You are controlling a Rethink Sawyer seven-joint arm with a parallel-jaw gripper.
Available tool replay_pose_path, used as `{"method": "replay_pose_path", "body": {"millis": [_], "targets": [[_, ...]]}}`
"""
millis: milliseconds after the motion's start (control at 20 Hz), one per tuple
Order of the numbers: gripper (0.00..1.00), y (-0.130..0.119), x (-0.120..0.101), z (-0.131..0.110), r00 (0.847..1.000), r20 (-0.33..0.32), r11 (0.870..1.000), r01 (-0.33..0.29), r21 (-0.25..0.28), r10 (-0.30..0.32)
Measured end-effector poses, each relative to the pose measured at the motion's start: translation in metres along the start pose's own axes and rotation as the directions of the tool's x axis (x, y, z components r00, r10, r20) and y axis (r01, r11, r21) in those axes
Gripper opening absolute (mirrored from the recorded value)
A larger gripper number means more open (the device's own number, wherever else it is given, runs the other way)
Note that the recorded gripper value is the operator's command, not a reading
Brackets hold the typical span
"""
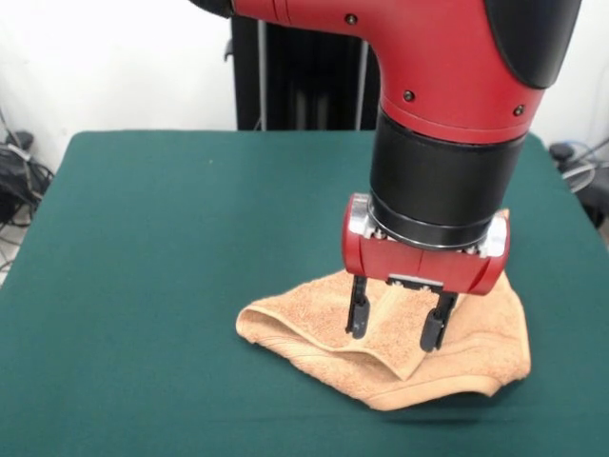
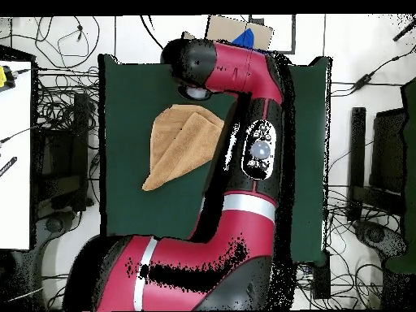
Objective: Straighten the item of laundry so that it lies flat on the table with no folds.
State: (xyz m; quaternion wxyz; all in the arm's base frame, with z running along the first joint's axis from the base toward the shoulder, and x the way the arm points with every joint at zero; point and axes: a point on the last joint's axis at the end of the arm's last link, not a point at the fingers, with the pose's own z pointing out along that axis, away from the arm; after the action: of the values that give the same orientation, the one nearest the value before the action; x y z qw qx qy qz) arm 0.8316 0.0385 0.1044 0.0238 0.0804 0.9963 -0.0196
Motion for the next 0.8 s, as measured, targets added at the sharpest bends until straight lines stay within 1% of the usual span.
{"method": "replay_pose_path", "body": {"millis": [250, 800], "targets": [[1.0, 0.0017, 0.0018, 0.0042, 1.0, -0.006, 1.0, 0.002, 0.0, -0.002], [1.0, 0.0035, 0.0034, 0.0058, 1.0, -0.009, 1.0, 0.004, 0.0, -0.004]]}}
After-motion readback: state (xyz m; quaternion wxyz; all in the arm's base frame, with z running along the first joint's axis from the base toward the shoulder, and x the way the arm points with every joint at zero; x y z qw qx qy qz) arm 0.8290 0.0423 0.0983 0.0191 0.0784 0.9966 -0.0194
